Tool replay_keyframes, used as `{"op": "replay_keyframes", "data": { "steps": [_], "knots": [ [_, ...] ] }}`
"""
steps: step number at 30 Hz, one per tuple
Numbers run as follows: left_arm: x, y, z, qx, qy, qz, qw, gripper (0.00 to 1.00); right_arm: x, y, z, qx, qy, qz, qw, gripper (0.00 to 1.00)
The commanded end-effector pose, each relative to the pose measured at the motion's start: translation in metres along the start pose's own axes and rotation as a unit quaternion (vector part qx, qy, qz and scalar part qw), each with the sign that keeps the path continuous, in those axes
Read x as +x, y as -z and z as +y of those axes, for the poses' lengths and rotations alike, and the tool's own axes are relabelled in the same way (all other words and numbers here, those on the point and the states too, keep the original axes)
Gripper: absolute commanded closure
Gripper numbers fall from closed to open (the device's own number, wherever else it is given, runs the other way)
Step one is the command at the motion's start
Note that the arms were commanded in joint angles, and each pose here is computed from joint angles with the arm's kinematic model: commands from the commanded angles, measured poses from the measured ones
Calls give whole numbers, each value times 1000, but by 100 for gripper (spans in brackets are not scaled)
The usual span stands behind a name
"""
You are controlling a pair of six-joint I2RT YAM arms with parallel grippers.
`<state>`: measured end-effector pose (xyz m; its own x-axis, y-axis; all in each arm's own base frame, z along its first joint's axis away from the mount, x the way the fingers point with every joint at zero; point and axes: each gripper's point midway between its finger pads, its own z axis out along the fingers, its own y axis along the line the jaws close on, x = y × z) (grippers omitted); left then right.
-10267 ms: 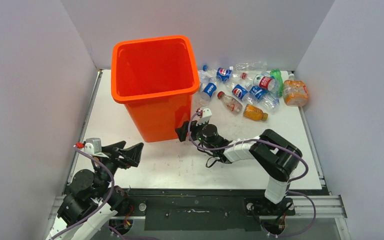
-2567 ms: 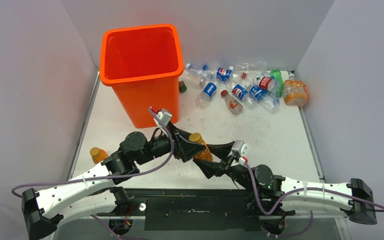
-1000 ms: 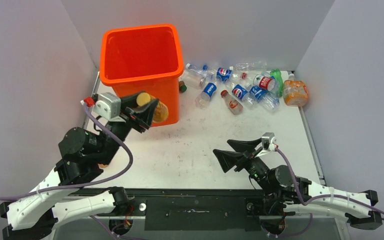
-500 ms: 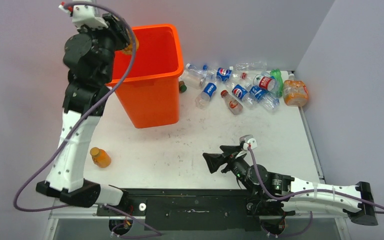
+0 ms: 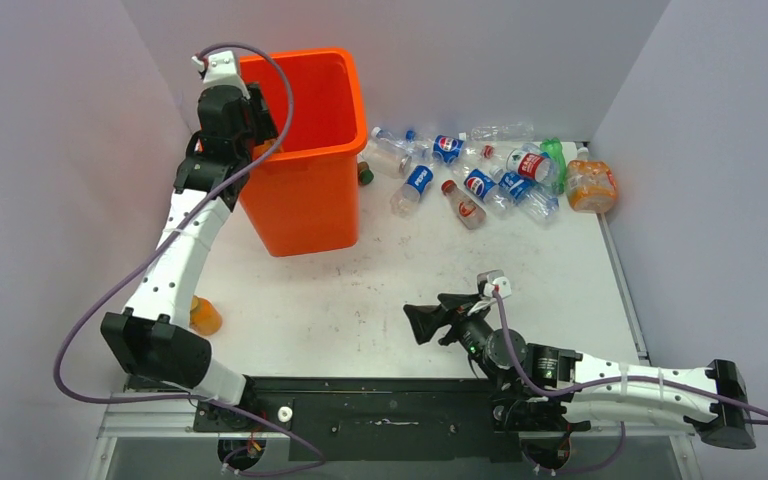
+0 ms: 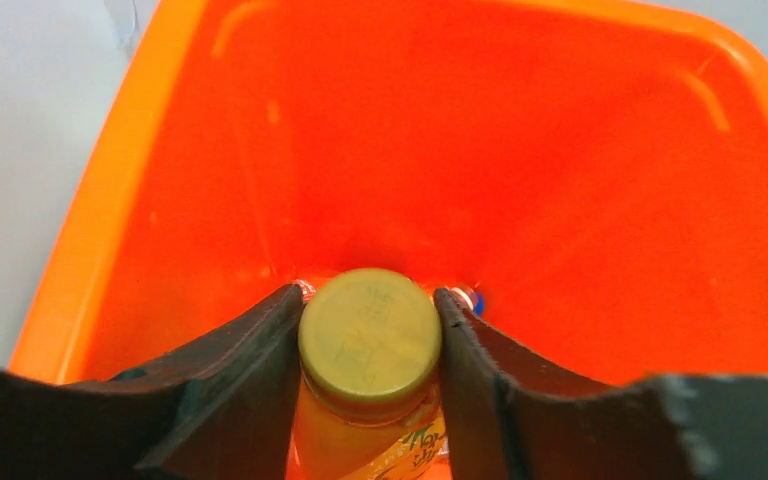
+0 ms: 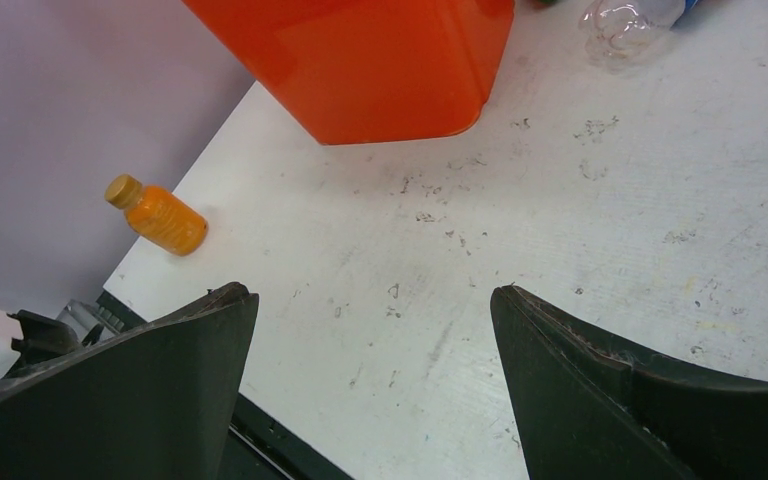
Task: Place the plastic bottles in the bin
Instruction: Place the plastic bottle in the trash bin, then pick up the plastic bottle at the center of the board.
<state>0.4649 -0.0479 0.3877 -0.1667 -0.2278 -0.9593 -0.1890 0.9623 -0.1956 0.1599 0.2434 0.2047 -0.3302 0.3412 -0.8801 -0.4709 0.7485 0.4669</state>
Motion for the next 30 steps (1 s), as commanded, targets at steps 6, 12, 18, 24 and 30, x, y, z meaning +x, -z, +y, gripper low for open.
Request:
{"op": "replay_keyframes", "data": {
  "steps": [6, 12, 18, 24, 30],
  "knots": [
    [-91, 84, -44, 62, 15, -154, 986, 4, -10, 0, -18, 50, 3, -23, 998, 10],
    [-72, 179, -116, 176, -78, -187, 963, 4, -27, 0, -39, 123, 41, -51, 990, 10],
    [40, 233, -135, 366, -201, -116, 901, 4, -47, -10, -56, 216, 117, -44, 968, 10],
    [130, 249, -110, 430, -228, -58, 872, 4, -69, -58, -125, 255, 12, -17, 967, 8],
    [148, 245, -99, 415, -173, -57, 892, 4, -99, -51, -223, 381, -122, -93, 912, 8]
  ]
}}
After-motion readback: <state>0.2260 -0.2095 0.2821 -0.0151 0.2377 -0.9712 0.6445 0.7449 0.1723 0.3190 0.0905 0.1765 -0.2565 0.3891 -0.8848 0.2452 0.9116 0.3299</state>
